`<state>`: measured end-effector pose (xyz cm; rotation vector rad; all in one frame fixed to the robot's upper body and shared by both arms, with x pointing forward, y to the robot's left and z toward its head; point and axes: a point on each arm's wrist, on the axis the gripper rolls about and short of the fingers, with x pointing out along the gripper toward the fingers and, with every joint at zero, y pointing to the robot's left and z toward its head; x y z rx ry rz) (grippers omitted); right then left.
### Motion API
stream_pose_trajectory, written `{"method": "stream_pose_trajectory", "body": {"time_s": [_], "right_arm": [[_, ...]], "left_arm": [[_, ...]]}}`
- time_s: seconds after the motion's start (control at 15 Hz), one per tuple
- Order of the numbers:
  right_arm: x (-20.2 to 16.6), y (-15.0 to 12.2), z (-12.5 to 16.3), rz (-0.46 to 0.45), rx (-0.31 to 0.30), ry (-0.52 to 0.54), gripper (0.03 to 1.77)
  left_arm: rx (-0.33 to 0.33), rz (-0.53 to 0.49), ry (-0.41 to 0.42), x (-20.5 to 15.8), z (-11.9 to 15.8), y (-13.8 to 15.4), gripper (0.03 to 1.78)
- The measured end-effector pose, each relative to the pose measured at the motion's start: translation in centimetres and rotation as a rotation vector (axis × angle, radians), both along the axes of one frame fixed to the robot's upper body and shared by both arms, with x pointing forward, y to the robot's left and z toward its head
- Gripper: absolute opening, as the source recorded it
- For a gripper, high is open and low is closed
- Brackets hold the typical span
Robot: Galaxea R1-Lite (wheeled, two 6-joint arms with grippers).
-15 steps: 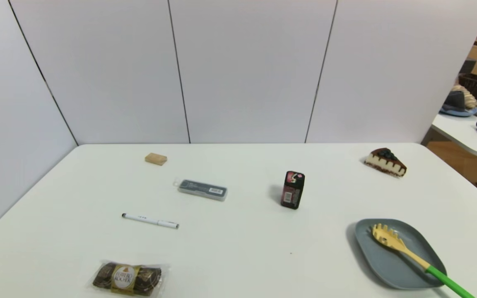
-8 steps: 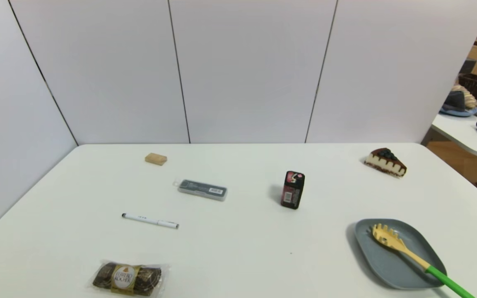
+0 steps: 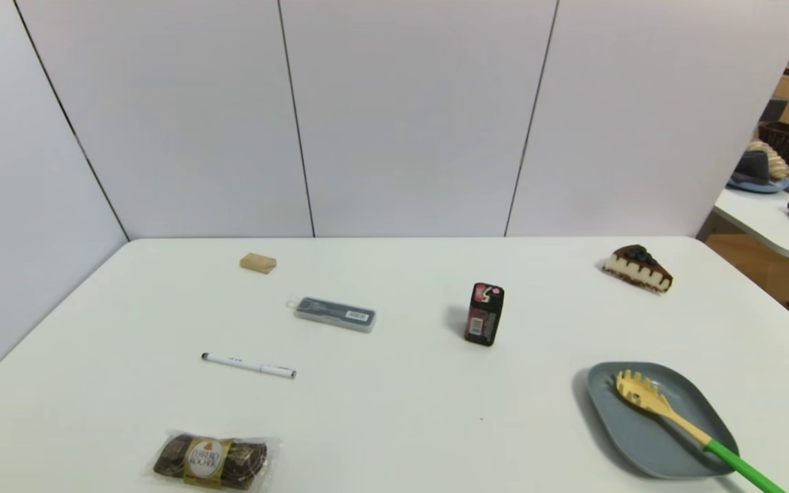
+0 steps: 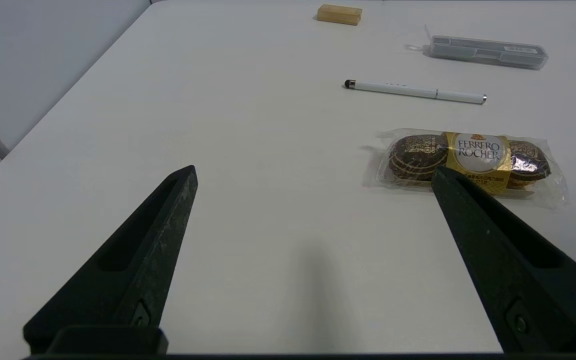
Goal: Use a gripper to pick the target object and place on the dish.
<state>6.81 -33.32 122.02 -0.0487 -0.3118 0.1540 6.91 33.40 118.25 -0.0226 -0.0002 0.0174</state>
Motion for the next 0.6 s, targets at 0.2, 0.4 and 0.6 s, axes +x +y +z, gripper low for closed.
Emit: {"method": "stream_pose_trajectory", "body": {"time_s": [0.2, 0.4, 0.6], "right_arm": [[0.1, -0.1, -1.8, -0.036, -0.021, 0.13, 1.7], [0.0, -0.2, -2.5, -0.09, -0.02, 0.182, 1.7], [0.1, -0.3, -3.3, -0.134, -0.006, 0.256, 1.7]], "left_arm": [[0.0, 0.0, 0.0, 0.0, 0.0, 0.0, 1.69], [0.0, 0.0, 0.0, 0.0, 0.0, 0.0, 1.69], [0.0, 0.0, 0.0, 0.0, 0.0, 0.0, 1.69]]}}
